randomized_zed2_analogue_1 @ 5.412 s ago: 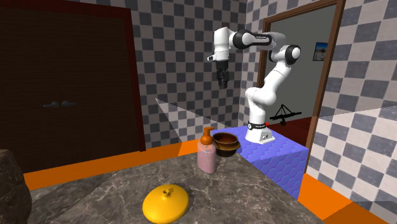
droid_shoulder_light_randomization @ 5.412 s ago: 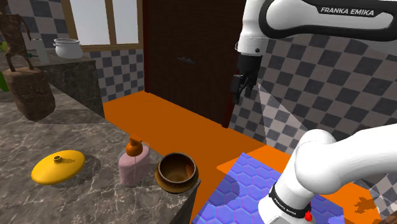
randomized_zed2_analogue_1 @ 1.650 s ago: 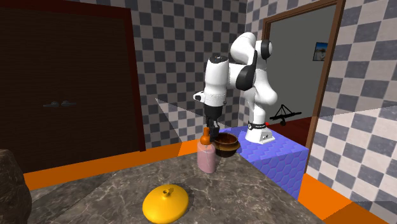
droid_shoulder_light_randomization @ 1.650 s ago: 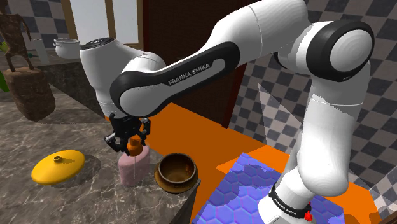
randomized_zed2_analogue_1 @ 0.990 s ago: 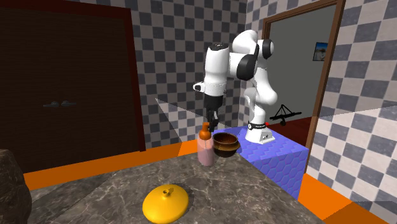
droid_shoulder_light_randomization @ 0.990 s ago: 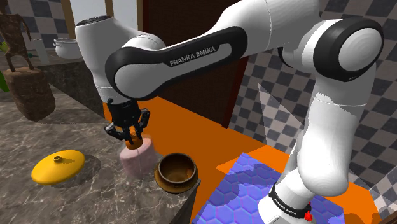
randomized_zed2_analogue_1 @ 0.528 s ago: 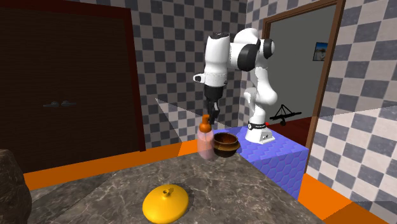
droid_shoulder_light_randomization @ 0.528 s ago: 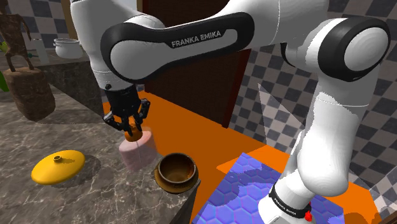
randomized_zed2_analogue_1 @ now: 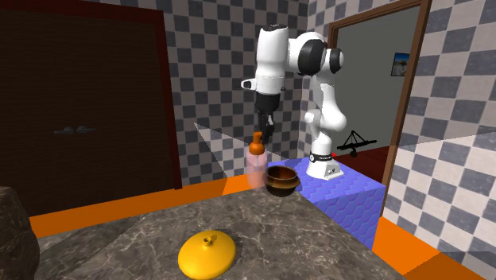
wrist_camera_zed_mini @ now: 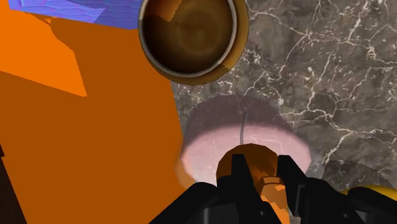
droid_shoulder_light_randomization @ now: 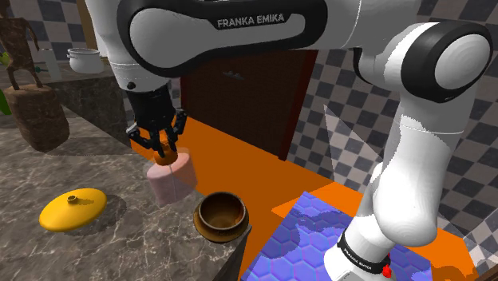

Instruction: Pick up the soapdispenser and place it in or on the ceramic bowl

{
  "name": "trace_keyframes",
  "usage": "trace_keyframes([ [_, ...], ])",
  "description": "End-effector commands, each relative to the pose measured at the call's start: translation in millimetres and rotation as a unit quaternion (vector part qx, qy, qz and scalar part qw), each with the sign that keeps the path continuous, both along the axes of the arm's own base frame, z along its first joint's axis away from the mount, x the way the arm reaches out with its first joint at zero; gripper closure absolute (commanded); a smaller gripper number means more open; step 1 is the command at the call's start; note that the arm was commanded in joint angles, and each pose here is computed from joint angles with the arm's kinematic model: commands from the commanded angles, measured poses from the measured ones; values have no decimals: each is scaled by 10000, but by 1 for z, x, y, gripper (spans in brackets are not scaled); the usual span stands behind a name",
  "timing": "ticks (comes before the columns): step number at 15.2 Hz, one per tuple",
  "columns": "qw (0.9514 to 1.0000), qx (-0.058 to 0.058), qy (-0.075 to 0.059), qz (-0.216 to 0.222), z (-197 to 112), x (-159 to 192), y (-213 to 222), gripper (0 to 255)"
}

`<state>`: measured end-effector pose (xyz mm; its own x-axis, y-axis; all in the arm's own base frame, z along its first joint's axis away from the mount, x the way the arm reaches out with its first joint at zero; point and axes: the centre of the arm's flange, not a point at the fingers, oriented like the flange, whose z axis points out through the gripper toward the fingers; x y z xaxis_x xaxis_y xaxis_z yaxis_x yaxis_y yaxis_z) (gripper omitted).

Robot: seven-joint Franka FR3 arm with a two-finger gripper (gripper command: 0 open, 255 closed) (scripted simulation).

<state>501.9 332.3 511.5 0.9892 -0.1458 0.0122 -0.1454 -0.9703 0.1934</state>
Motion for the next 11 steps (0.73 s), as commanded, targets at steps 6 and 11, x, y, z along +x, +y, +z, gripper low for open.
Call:
trace_keyframes([
  [6, 10000, 0, 0, 1, 37, 0, -1, 255],
  [11, 10000, 0, 0, 1, 61, -21, -14, 255],
])
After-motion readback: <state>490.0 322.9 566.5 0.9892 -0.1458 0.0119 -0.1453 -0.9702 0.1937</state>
